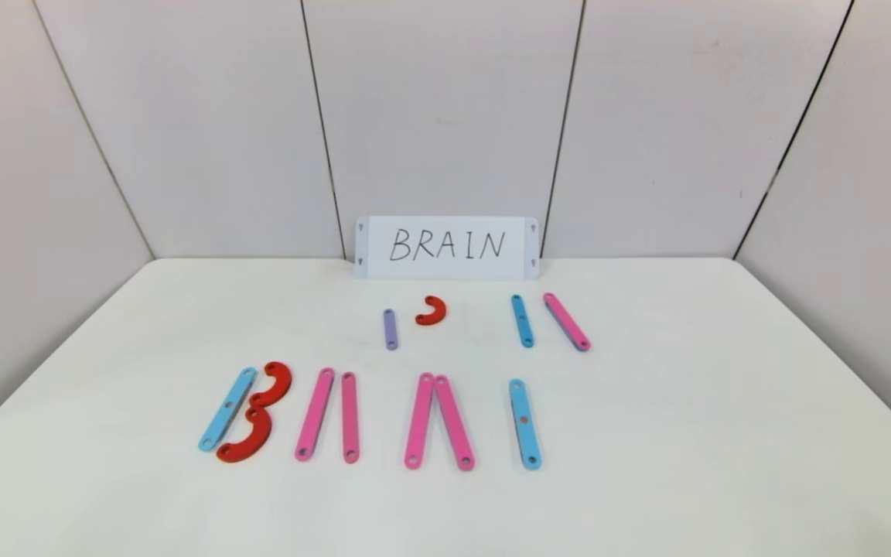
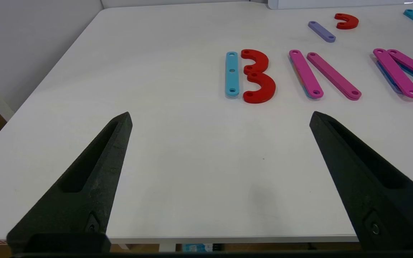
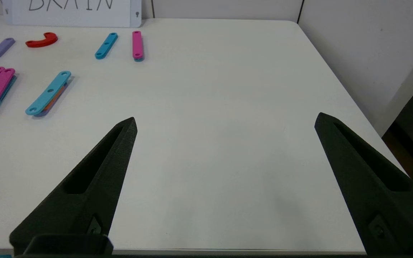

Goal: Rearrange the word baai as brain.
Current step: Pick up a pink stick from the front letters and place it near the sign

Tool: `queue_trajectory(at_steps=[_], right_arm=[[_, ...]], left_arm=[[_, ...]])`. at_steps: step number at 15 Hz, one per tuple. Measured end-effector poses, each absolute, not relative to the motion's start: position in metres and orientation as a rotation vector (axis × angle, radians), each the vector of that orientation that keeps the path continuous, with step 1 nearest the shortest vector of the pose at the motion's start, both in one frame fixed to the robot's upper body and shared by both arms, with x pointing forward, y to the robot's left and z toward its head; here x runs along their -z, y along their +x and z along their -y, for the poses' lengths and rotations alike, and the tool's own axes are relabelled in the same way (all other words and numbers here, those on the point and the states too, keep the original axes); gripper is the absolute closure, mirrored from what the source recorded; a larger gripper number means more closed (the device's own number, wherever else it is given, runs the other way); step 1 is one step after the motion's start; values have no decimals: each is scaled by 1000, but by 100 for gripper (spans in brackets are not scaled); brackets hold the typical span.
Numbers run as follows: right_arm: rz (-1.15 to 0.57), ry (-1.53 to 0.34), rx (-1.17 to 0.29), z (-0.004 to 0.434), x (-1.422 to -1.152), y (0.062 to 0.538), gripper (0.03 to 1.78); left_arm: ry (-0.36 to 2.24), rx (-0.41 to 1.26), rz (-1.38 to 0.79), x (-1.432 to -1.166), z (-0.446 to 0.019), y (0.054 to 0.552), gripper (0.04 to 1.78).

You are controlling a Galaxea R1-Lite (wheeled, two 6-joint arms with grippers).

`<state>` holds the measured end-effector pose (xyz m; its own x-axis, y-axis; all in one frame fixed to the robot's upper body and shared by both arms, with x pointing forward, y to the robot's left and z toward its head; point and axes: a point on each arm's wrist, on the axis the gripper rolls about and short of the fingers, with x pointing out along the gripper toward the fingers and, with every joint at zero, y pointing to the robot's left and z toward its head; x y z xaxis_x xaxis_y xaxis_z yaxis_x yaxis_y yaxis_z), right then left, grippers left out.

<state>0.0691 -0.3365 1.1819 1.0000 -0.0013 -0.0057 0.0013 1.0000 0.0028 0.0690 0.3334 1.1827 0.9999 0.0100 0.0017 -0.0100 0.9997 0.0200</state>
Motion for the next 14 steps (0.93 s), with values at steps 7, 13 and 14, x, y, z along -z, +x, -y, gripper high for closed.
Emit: queue_trajectory(at_steps=[7,13,14], right_arm=[[-6,2,0,337,-1182,69,7],[-6,2,1,337,-1182,69,7],[-4,1,2,337,-1182,69,7]], left_arm=[[13,-10,1,-1183,-333,69,8],[15,-11,1,-1183,-333,69,8],[17,-11,-3,-1182,-333,69,8]])
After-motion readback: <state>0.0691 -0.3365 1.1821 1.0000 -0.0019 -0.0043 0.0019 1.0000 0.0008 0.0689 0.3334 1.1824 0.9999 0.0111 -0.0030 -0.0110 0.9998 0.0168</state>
